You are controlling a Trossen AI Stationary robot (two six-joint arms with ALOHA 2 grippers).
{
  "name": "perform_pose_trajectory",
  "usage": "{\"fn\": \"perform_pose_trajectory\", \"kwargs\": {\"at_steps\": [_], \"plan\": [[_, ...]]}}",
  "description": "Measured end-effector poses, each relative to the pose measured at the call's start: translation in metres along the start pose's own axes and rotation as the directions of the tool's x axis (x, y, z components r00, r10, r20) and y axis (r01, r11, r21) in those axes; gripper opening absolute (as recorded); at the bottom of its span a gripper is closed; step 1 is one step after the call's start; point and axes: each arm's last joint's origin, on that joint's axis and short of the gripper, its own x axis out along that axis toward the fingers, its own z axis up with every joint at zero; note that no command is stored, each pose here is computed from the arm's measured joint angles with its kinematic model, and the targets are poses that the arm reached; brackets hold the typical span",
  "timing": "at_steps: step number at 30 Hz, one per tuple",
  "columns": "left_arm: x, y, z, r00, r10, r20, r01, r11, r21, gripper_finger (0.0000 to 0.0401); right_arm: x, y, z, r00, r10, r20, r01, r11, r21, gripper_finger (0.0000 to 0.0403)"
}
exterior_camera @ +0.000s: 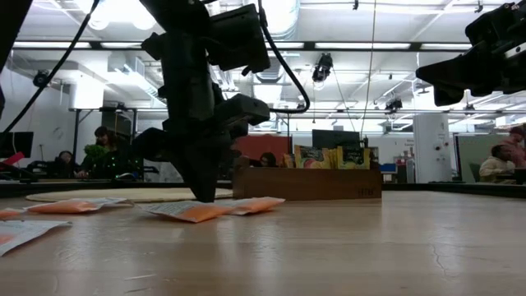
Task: Pick & Place Tea
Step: Put the white tea bag into the left section of the wooden organizer
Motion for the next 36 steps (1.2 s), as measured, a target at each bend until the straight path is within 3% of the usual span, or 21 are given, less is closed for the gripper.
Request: {"fn": "perform_pose_trajectory", "kwargs": {"at_steps": [4, 19, 27, 31, 36], "plan": [[-0.006, -0.004, 0.005, 0.999, -0.046, -0.001, 0.046, 0.999, 0.005, 0.0, 0.0, 0.0, 0.0, 1.0, 0.0, 0.0, 0.0, 1.0, 0.0, 0.0009], [-0.028, -0.009, 0.007, 0.997, -0.067, 0.026, 0.068, 0.997, -0.04, 0.0, 0.0, 0.0, 0.0, 1.0, 0.0, 0.0, 0.0, 1.0, 0.0, 0.0009], [-0.038, -0.022, 0.014, 0.987, -0.145, 0.073, 0.142, 0.989, 0.038, 0.0001, 0.0, 0.0, 0.0, 1.0, 0.0, 0.0, 0.0, 1.0, 0.0, 0.0008], [-0.04, -0.025, 0.014, 0.985, -0.164, 0.06, 0.161, 0.985, 0.059, 0.0025, 0.0, 0.0, 0.0, 1.0, 0.0, 0.0, 0.0, 1.0, 0.0, 0.0009], [-0.041, -0.026, 0.014, 0.983, -0.173, 0.052, 0.17, 0.984, 0.055, 0.0085, 0.0, 0.0, 0.0, 1.0, 0.0, 0.0, 0.0, 1.0, 0.0, 0.0009]]}}
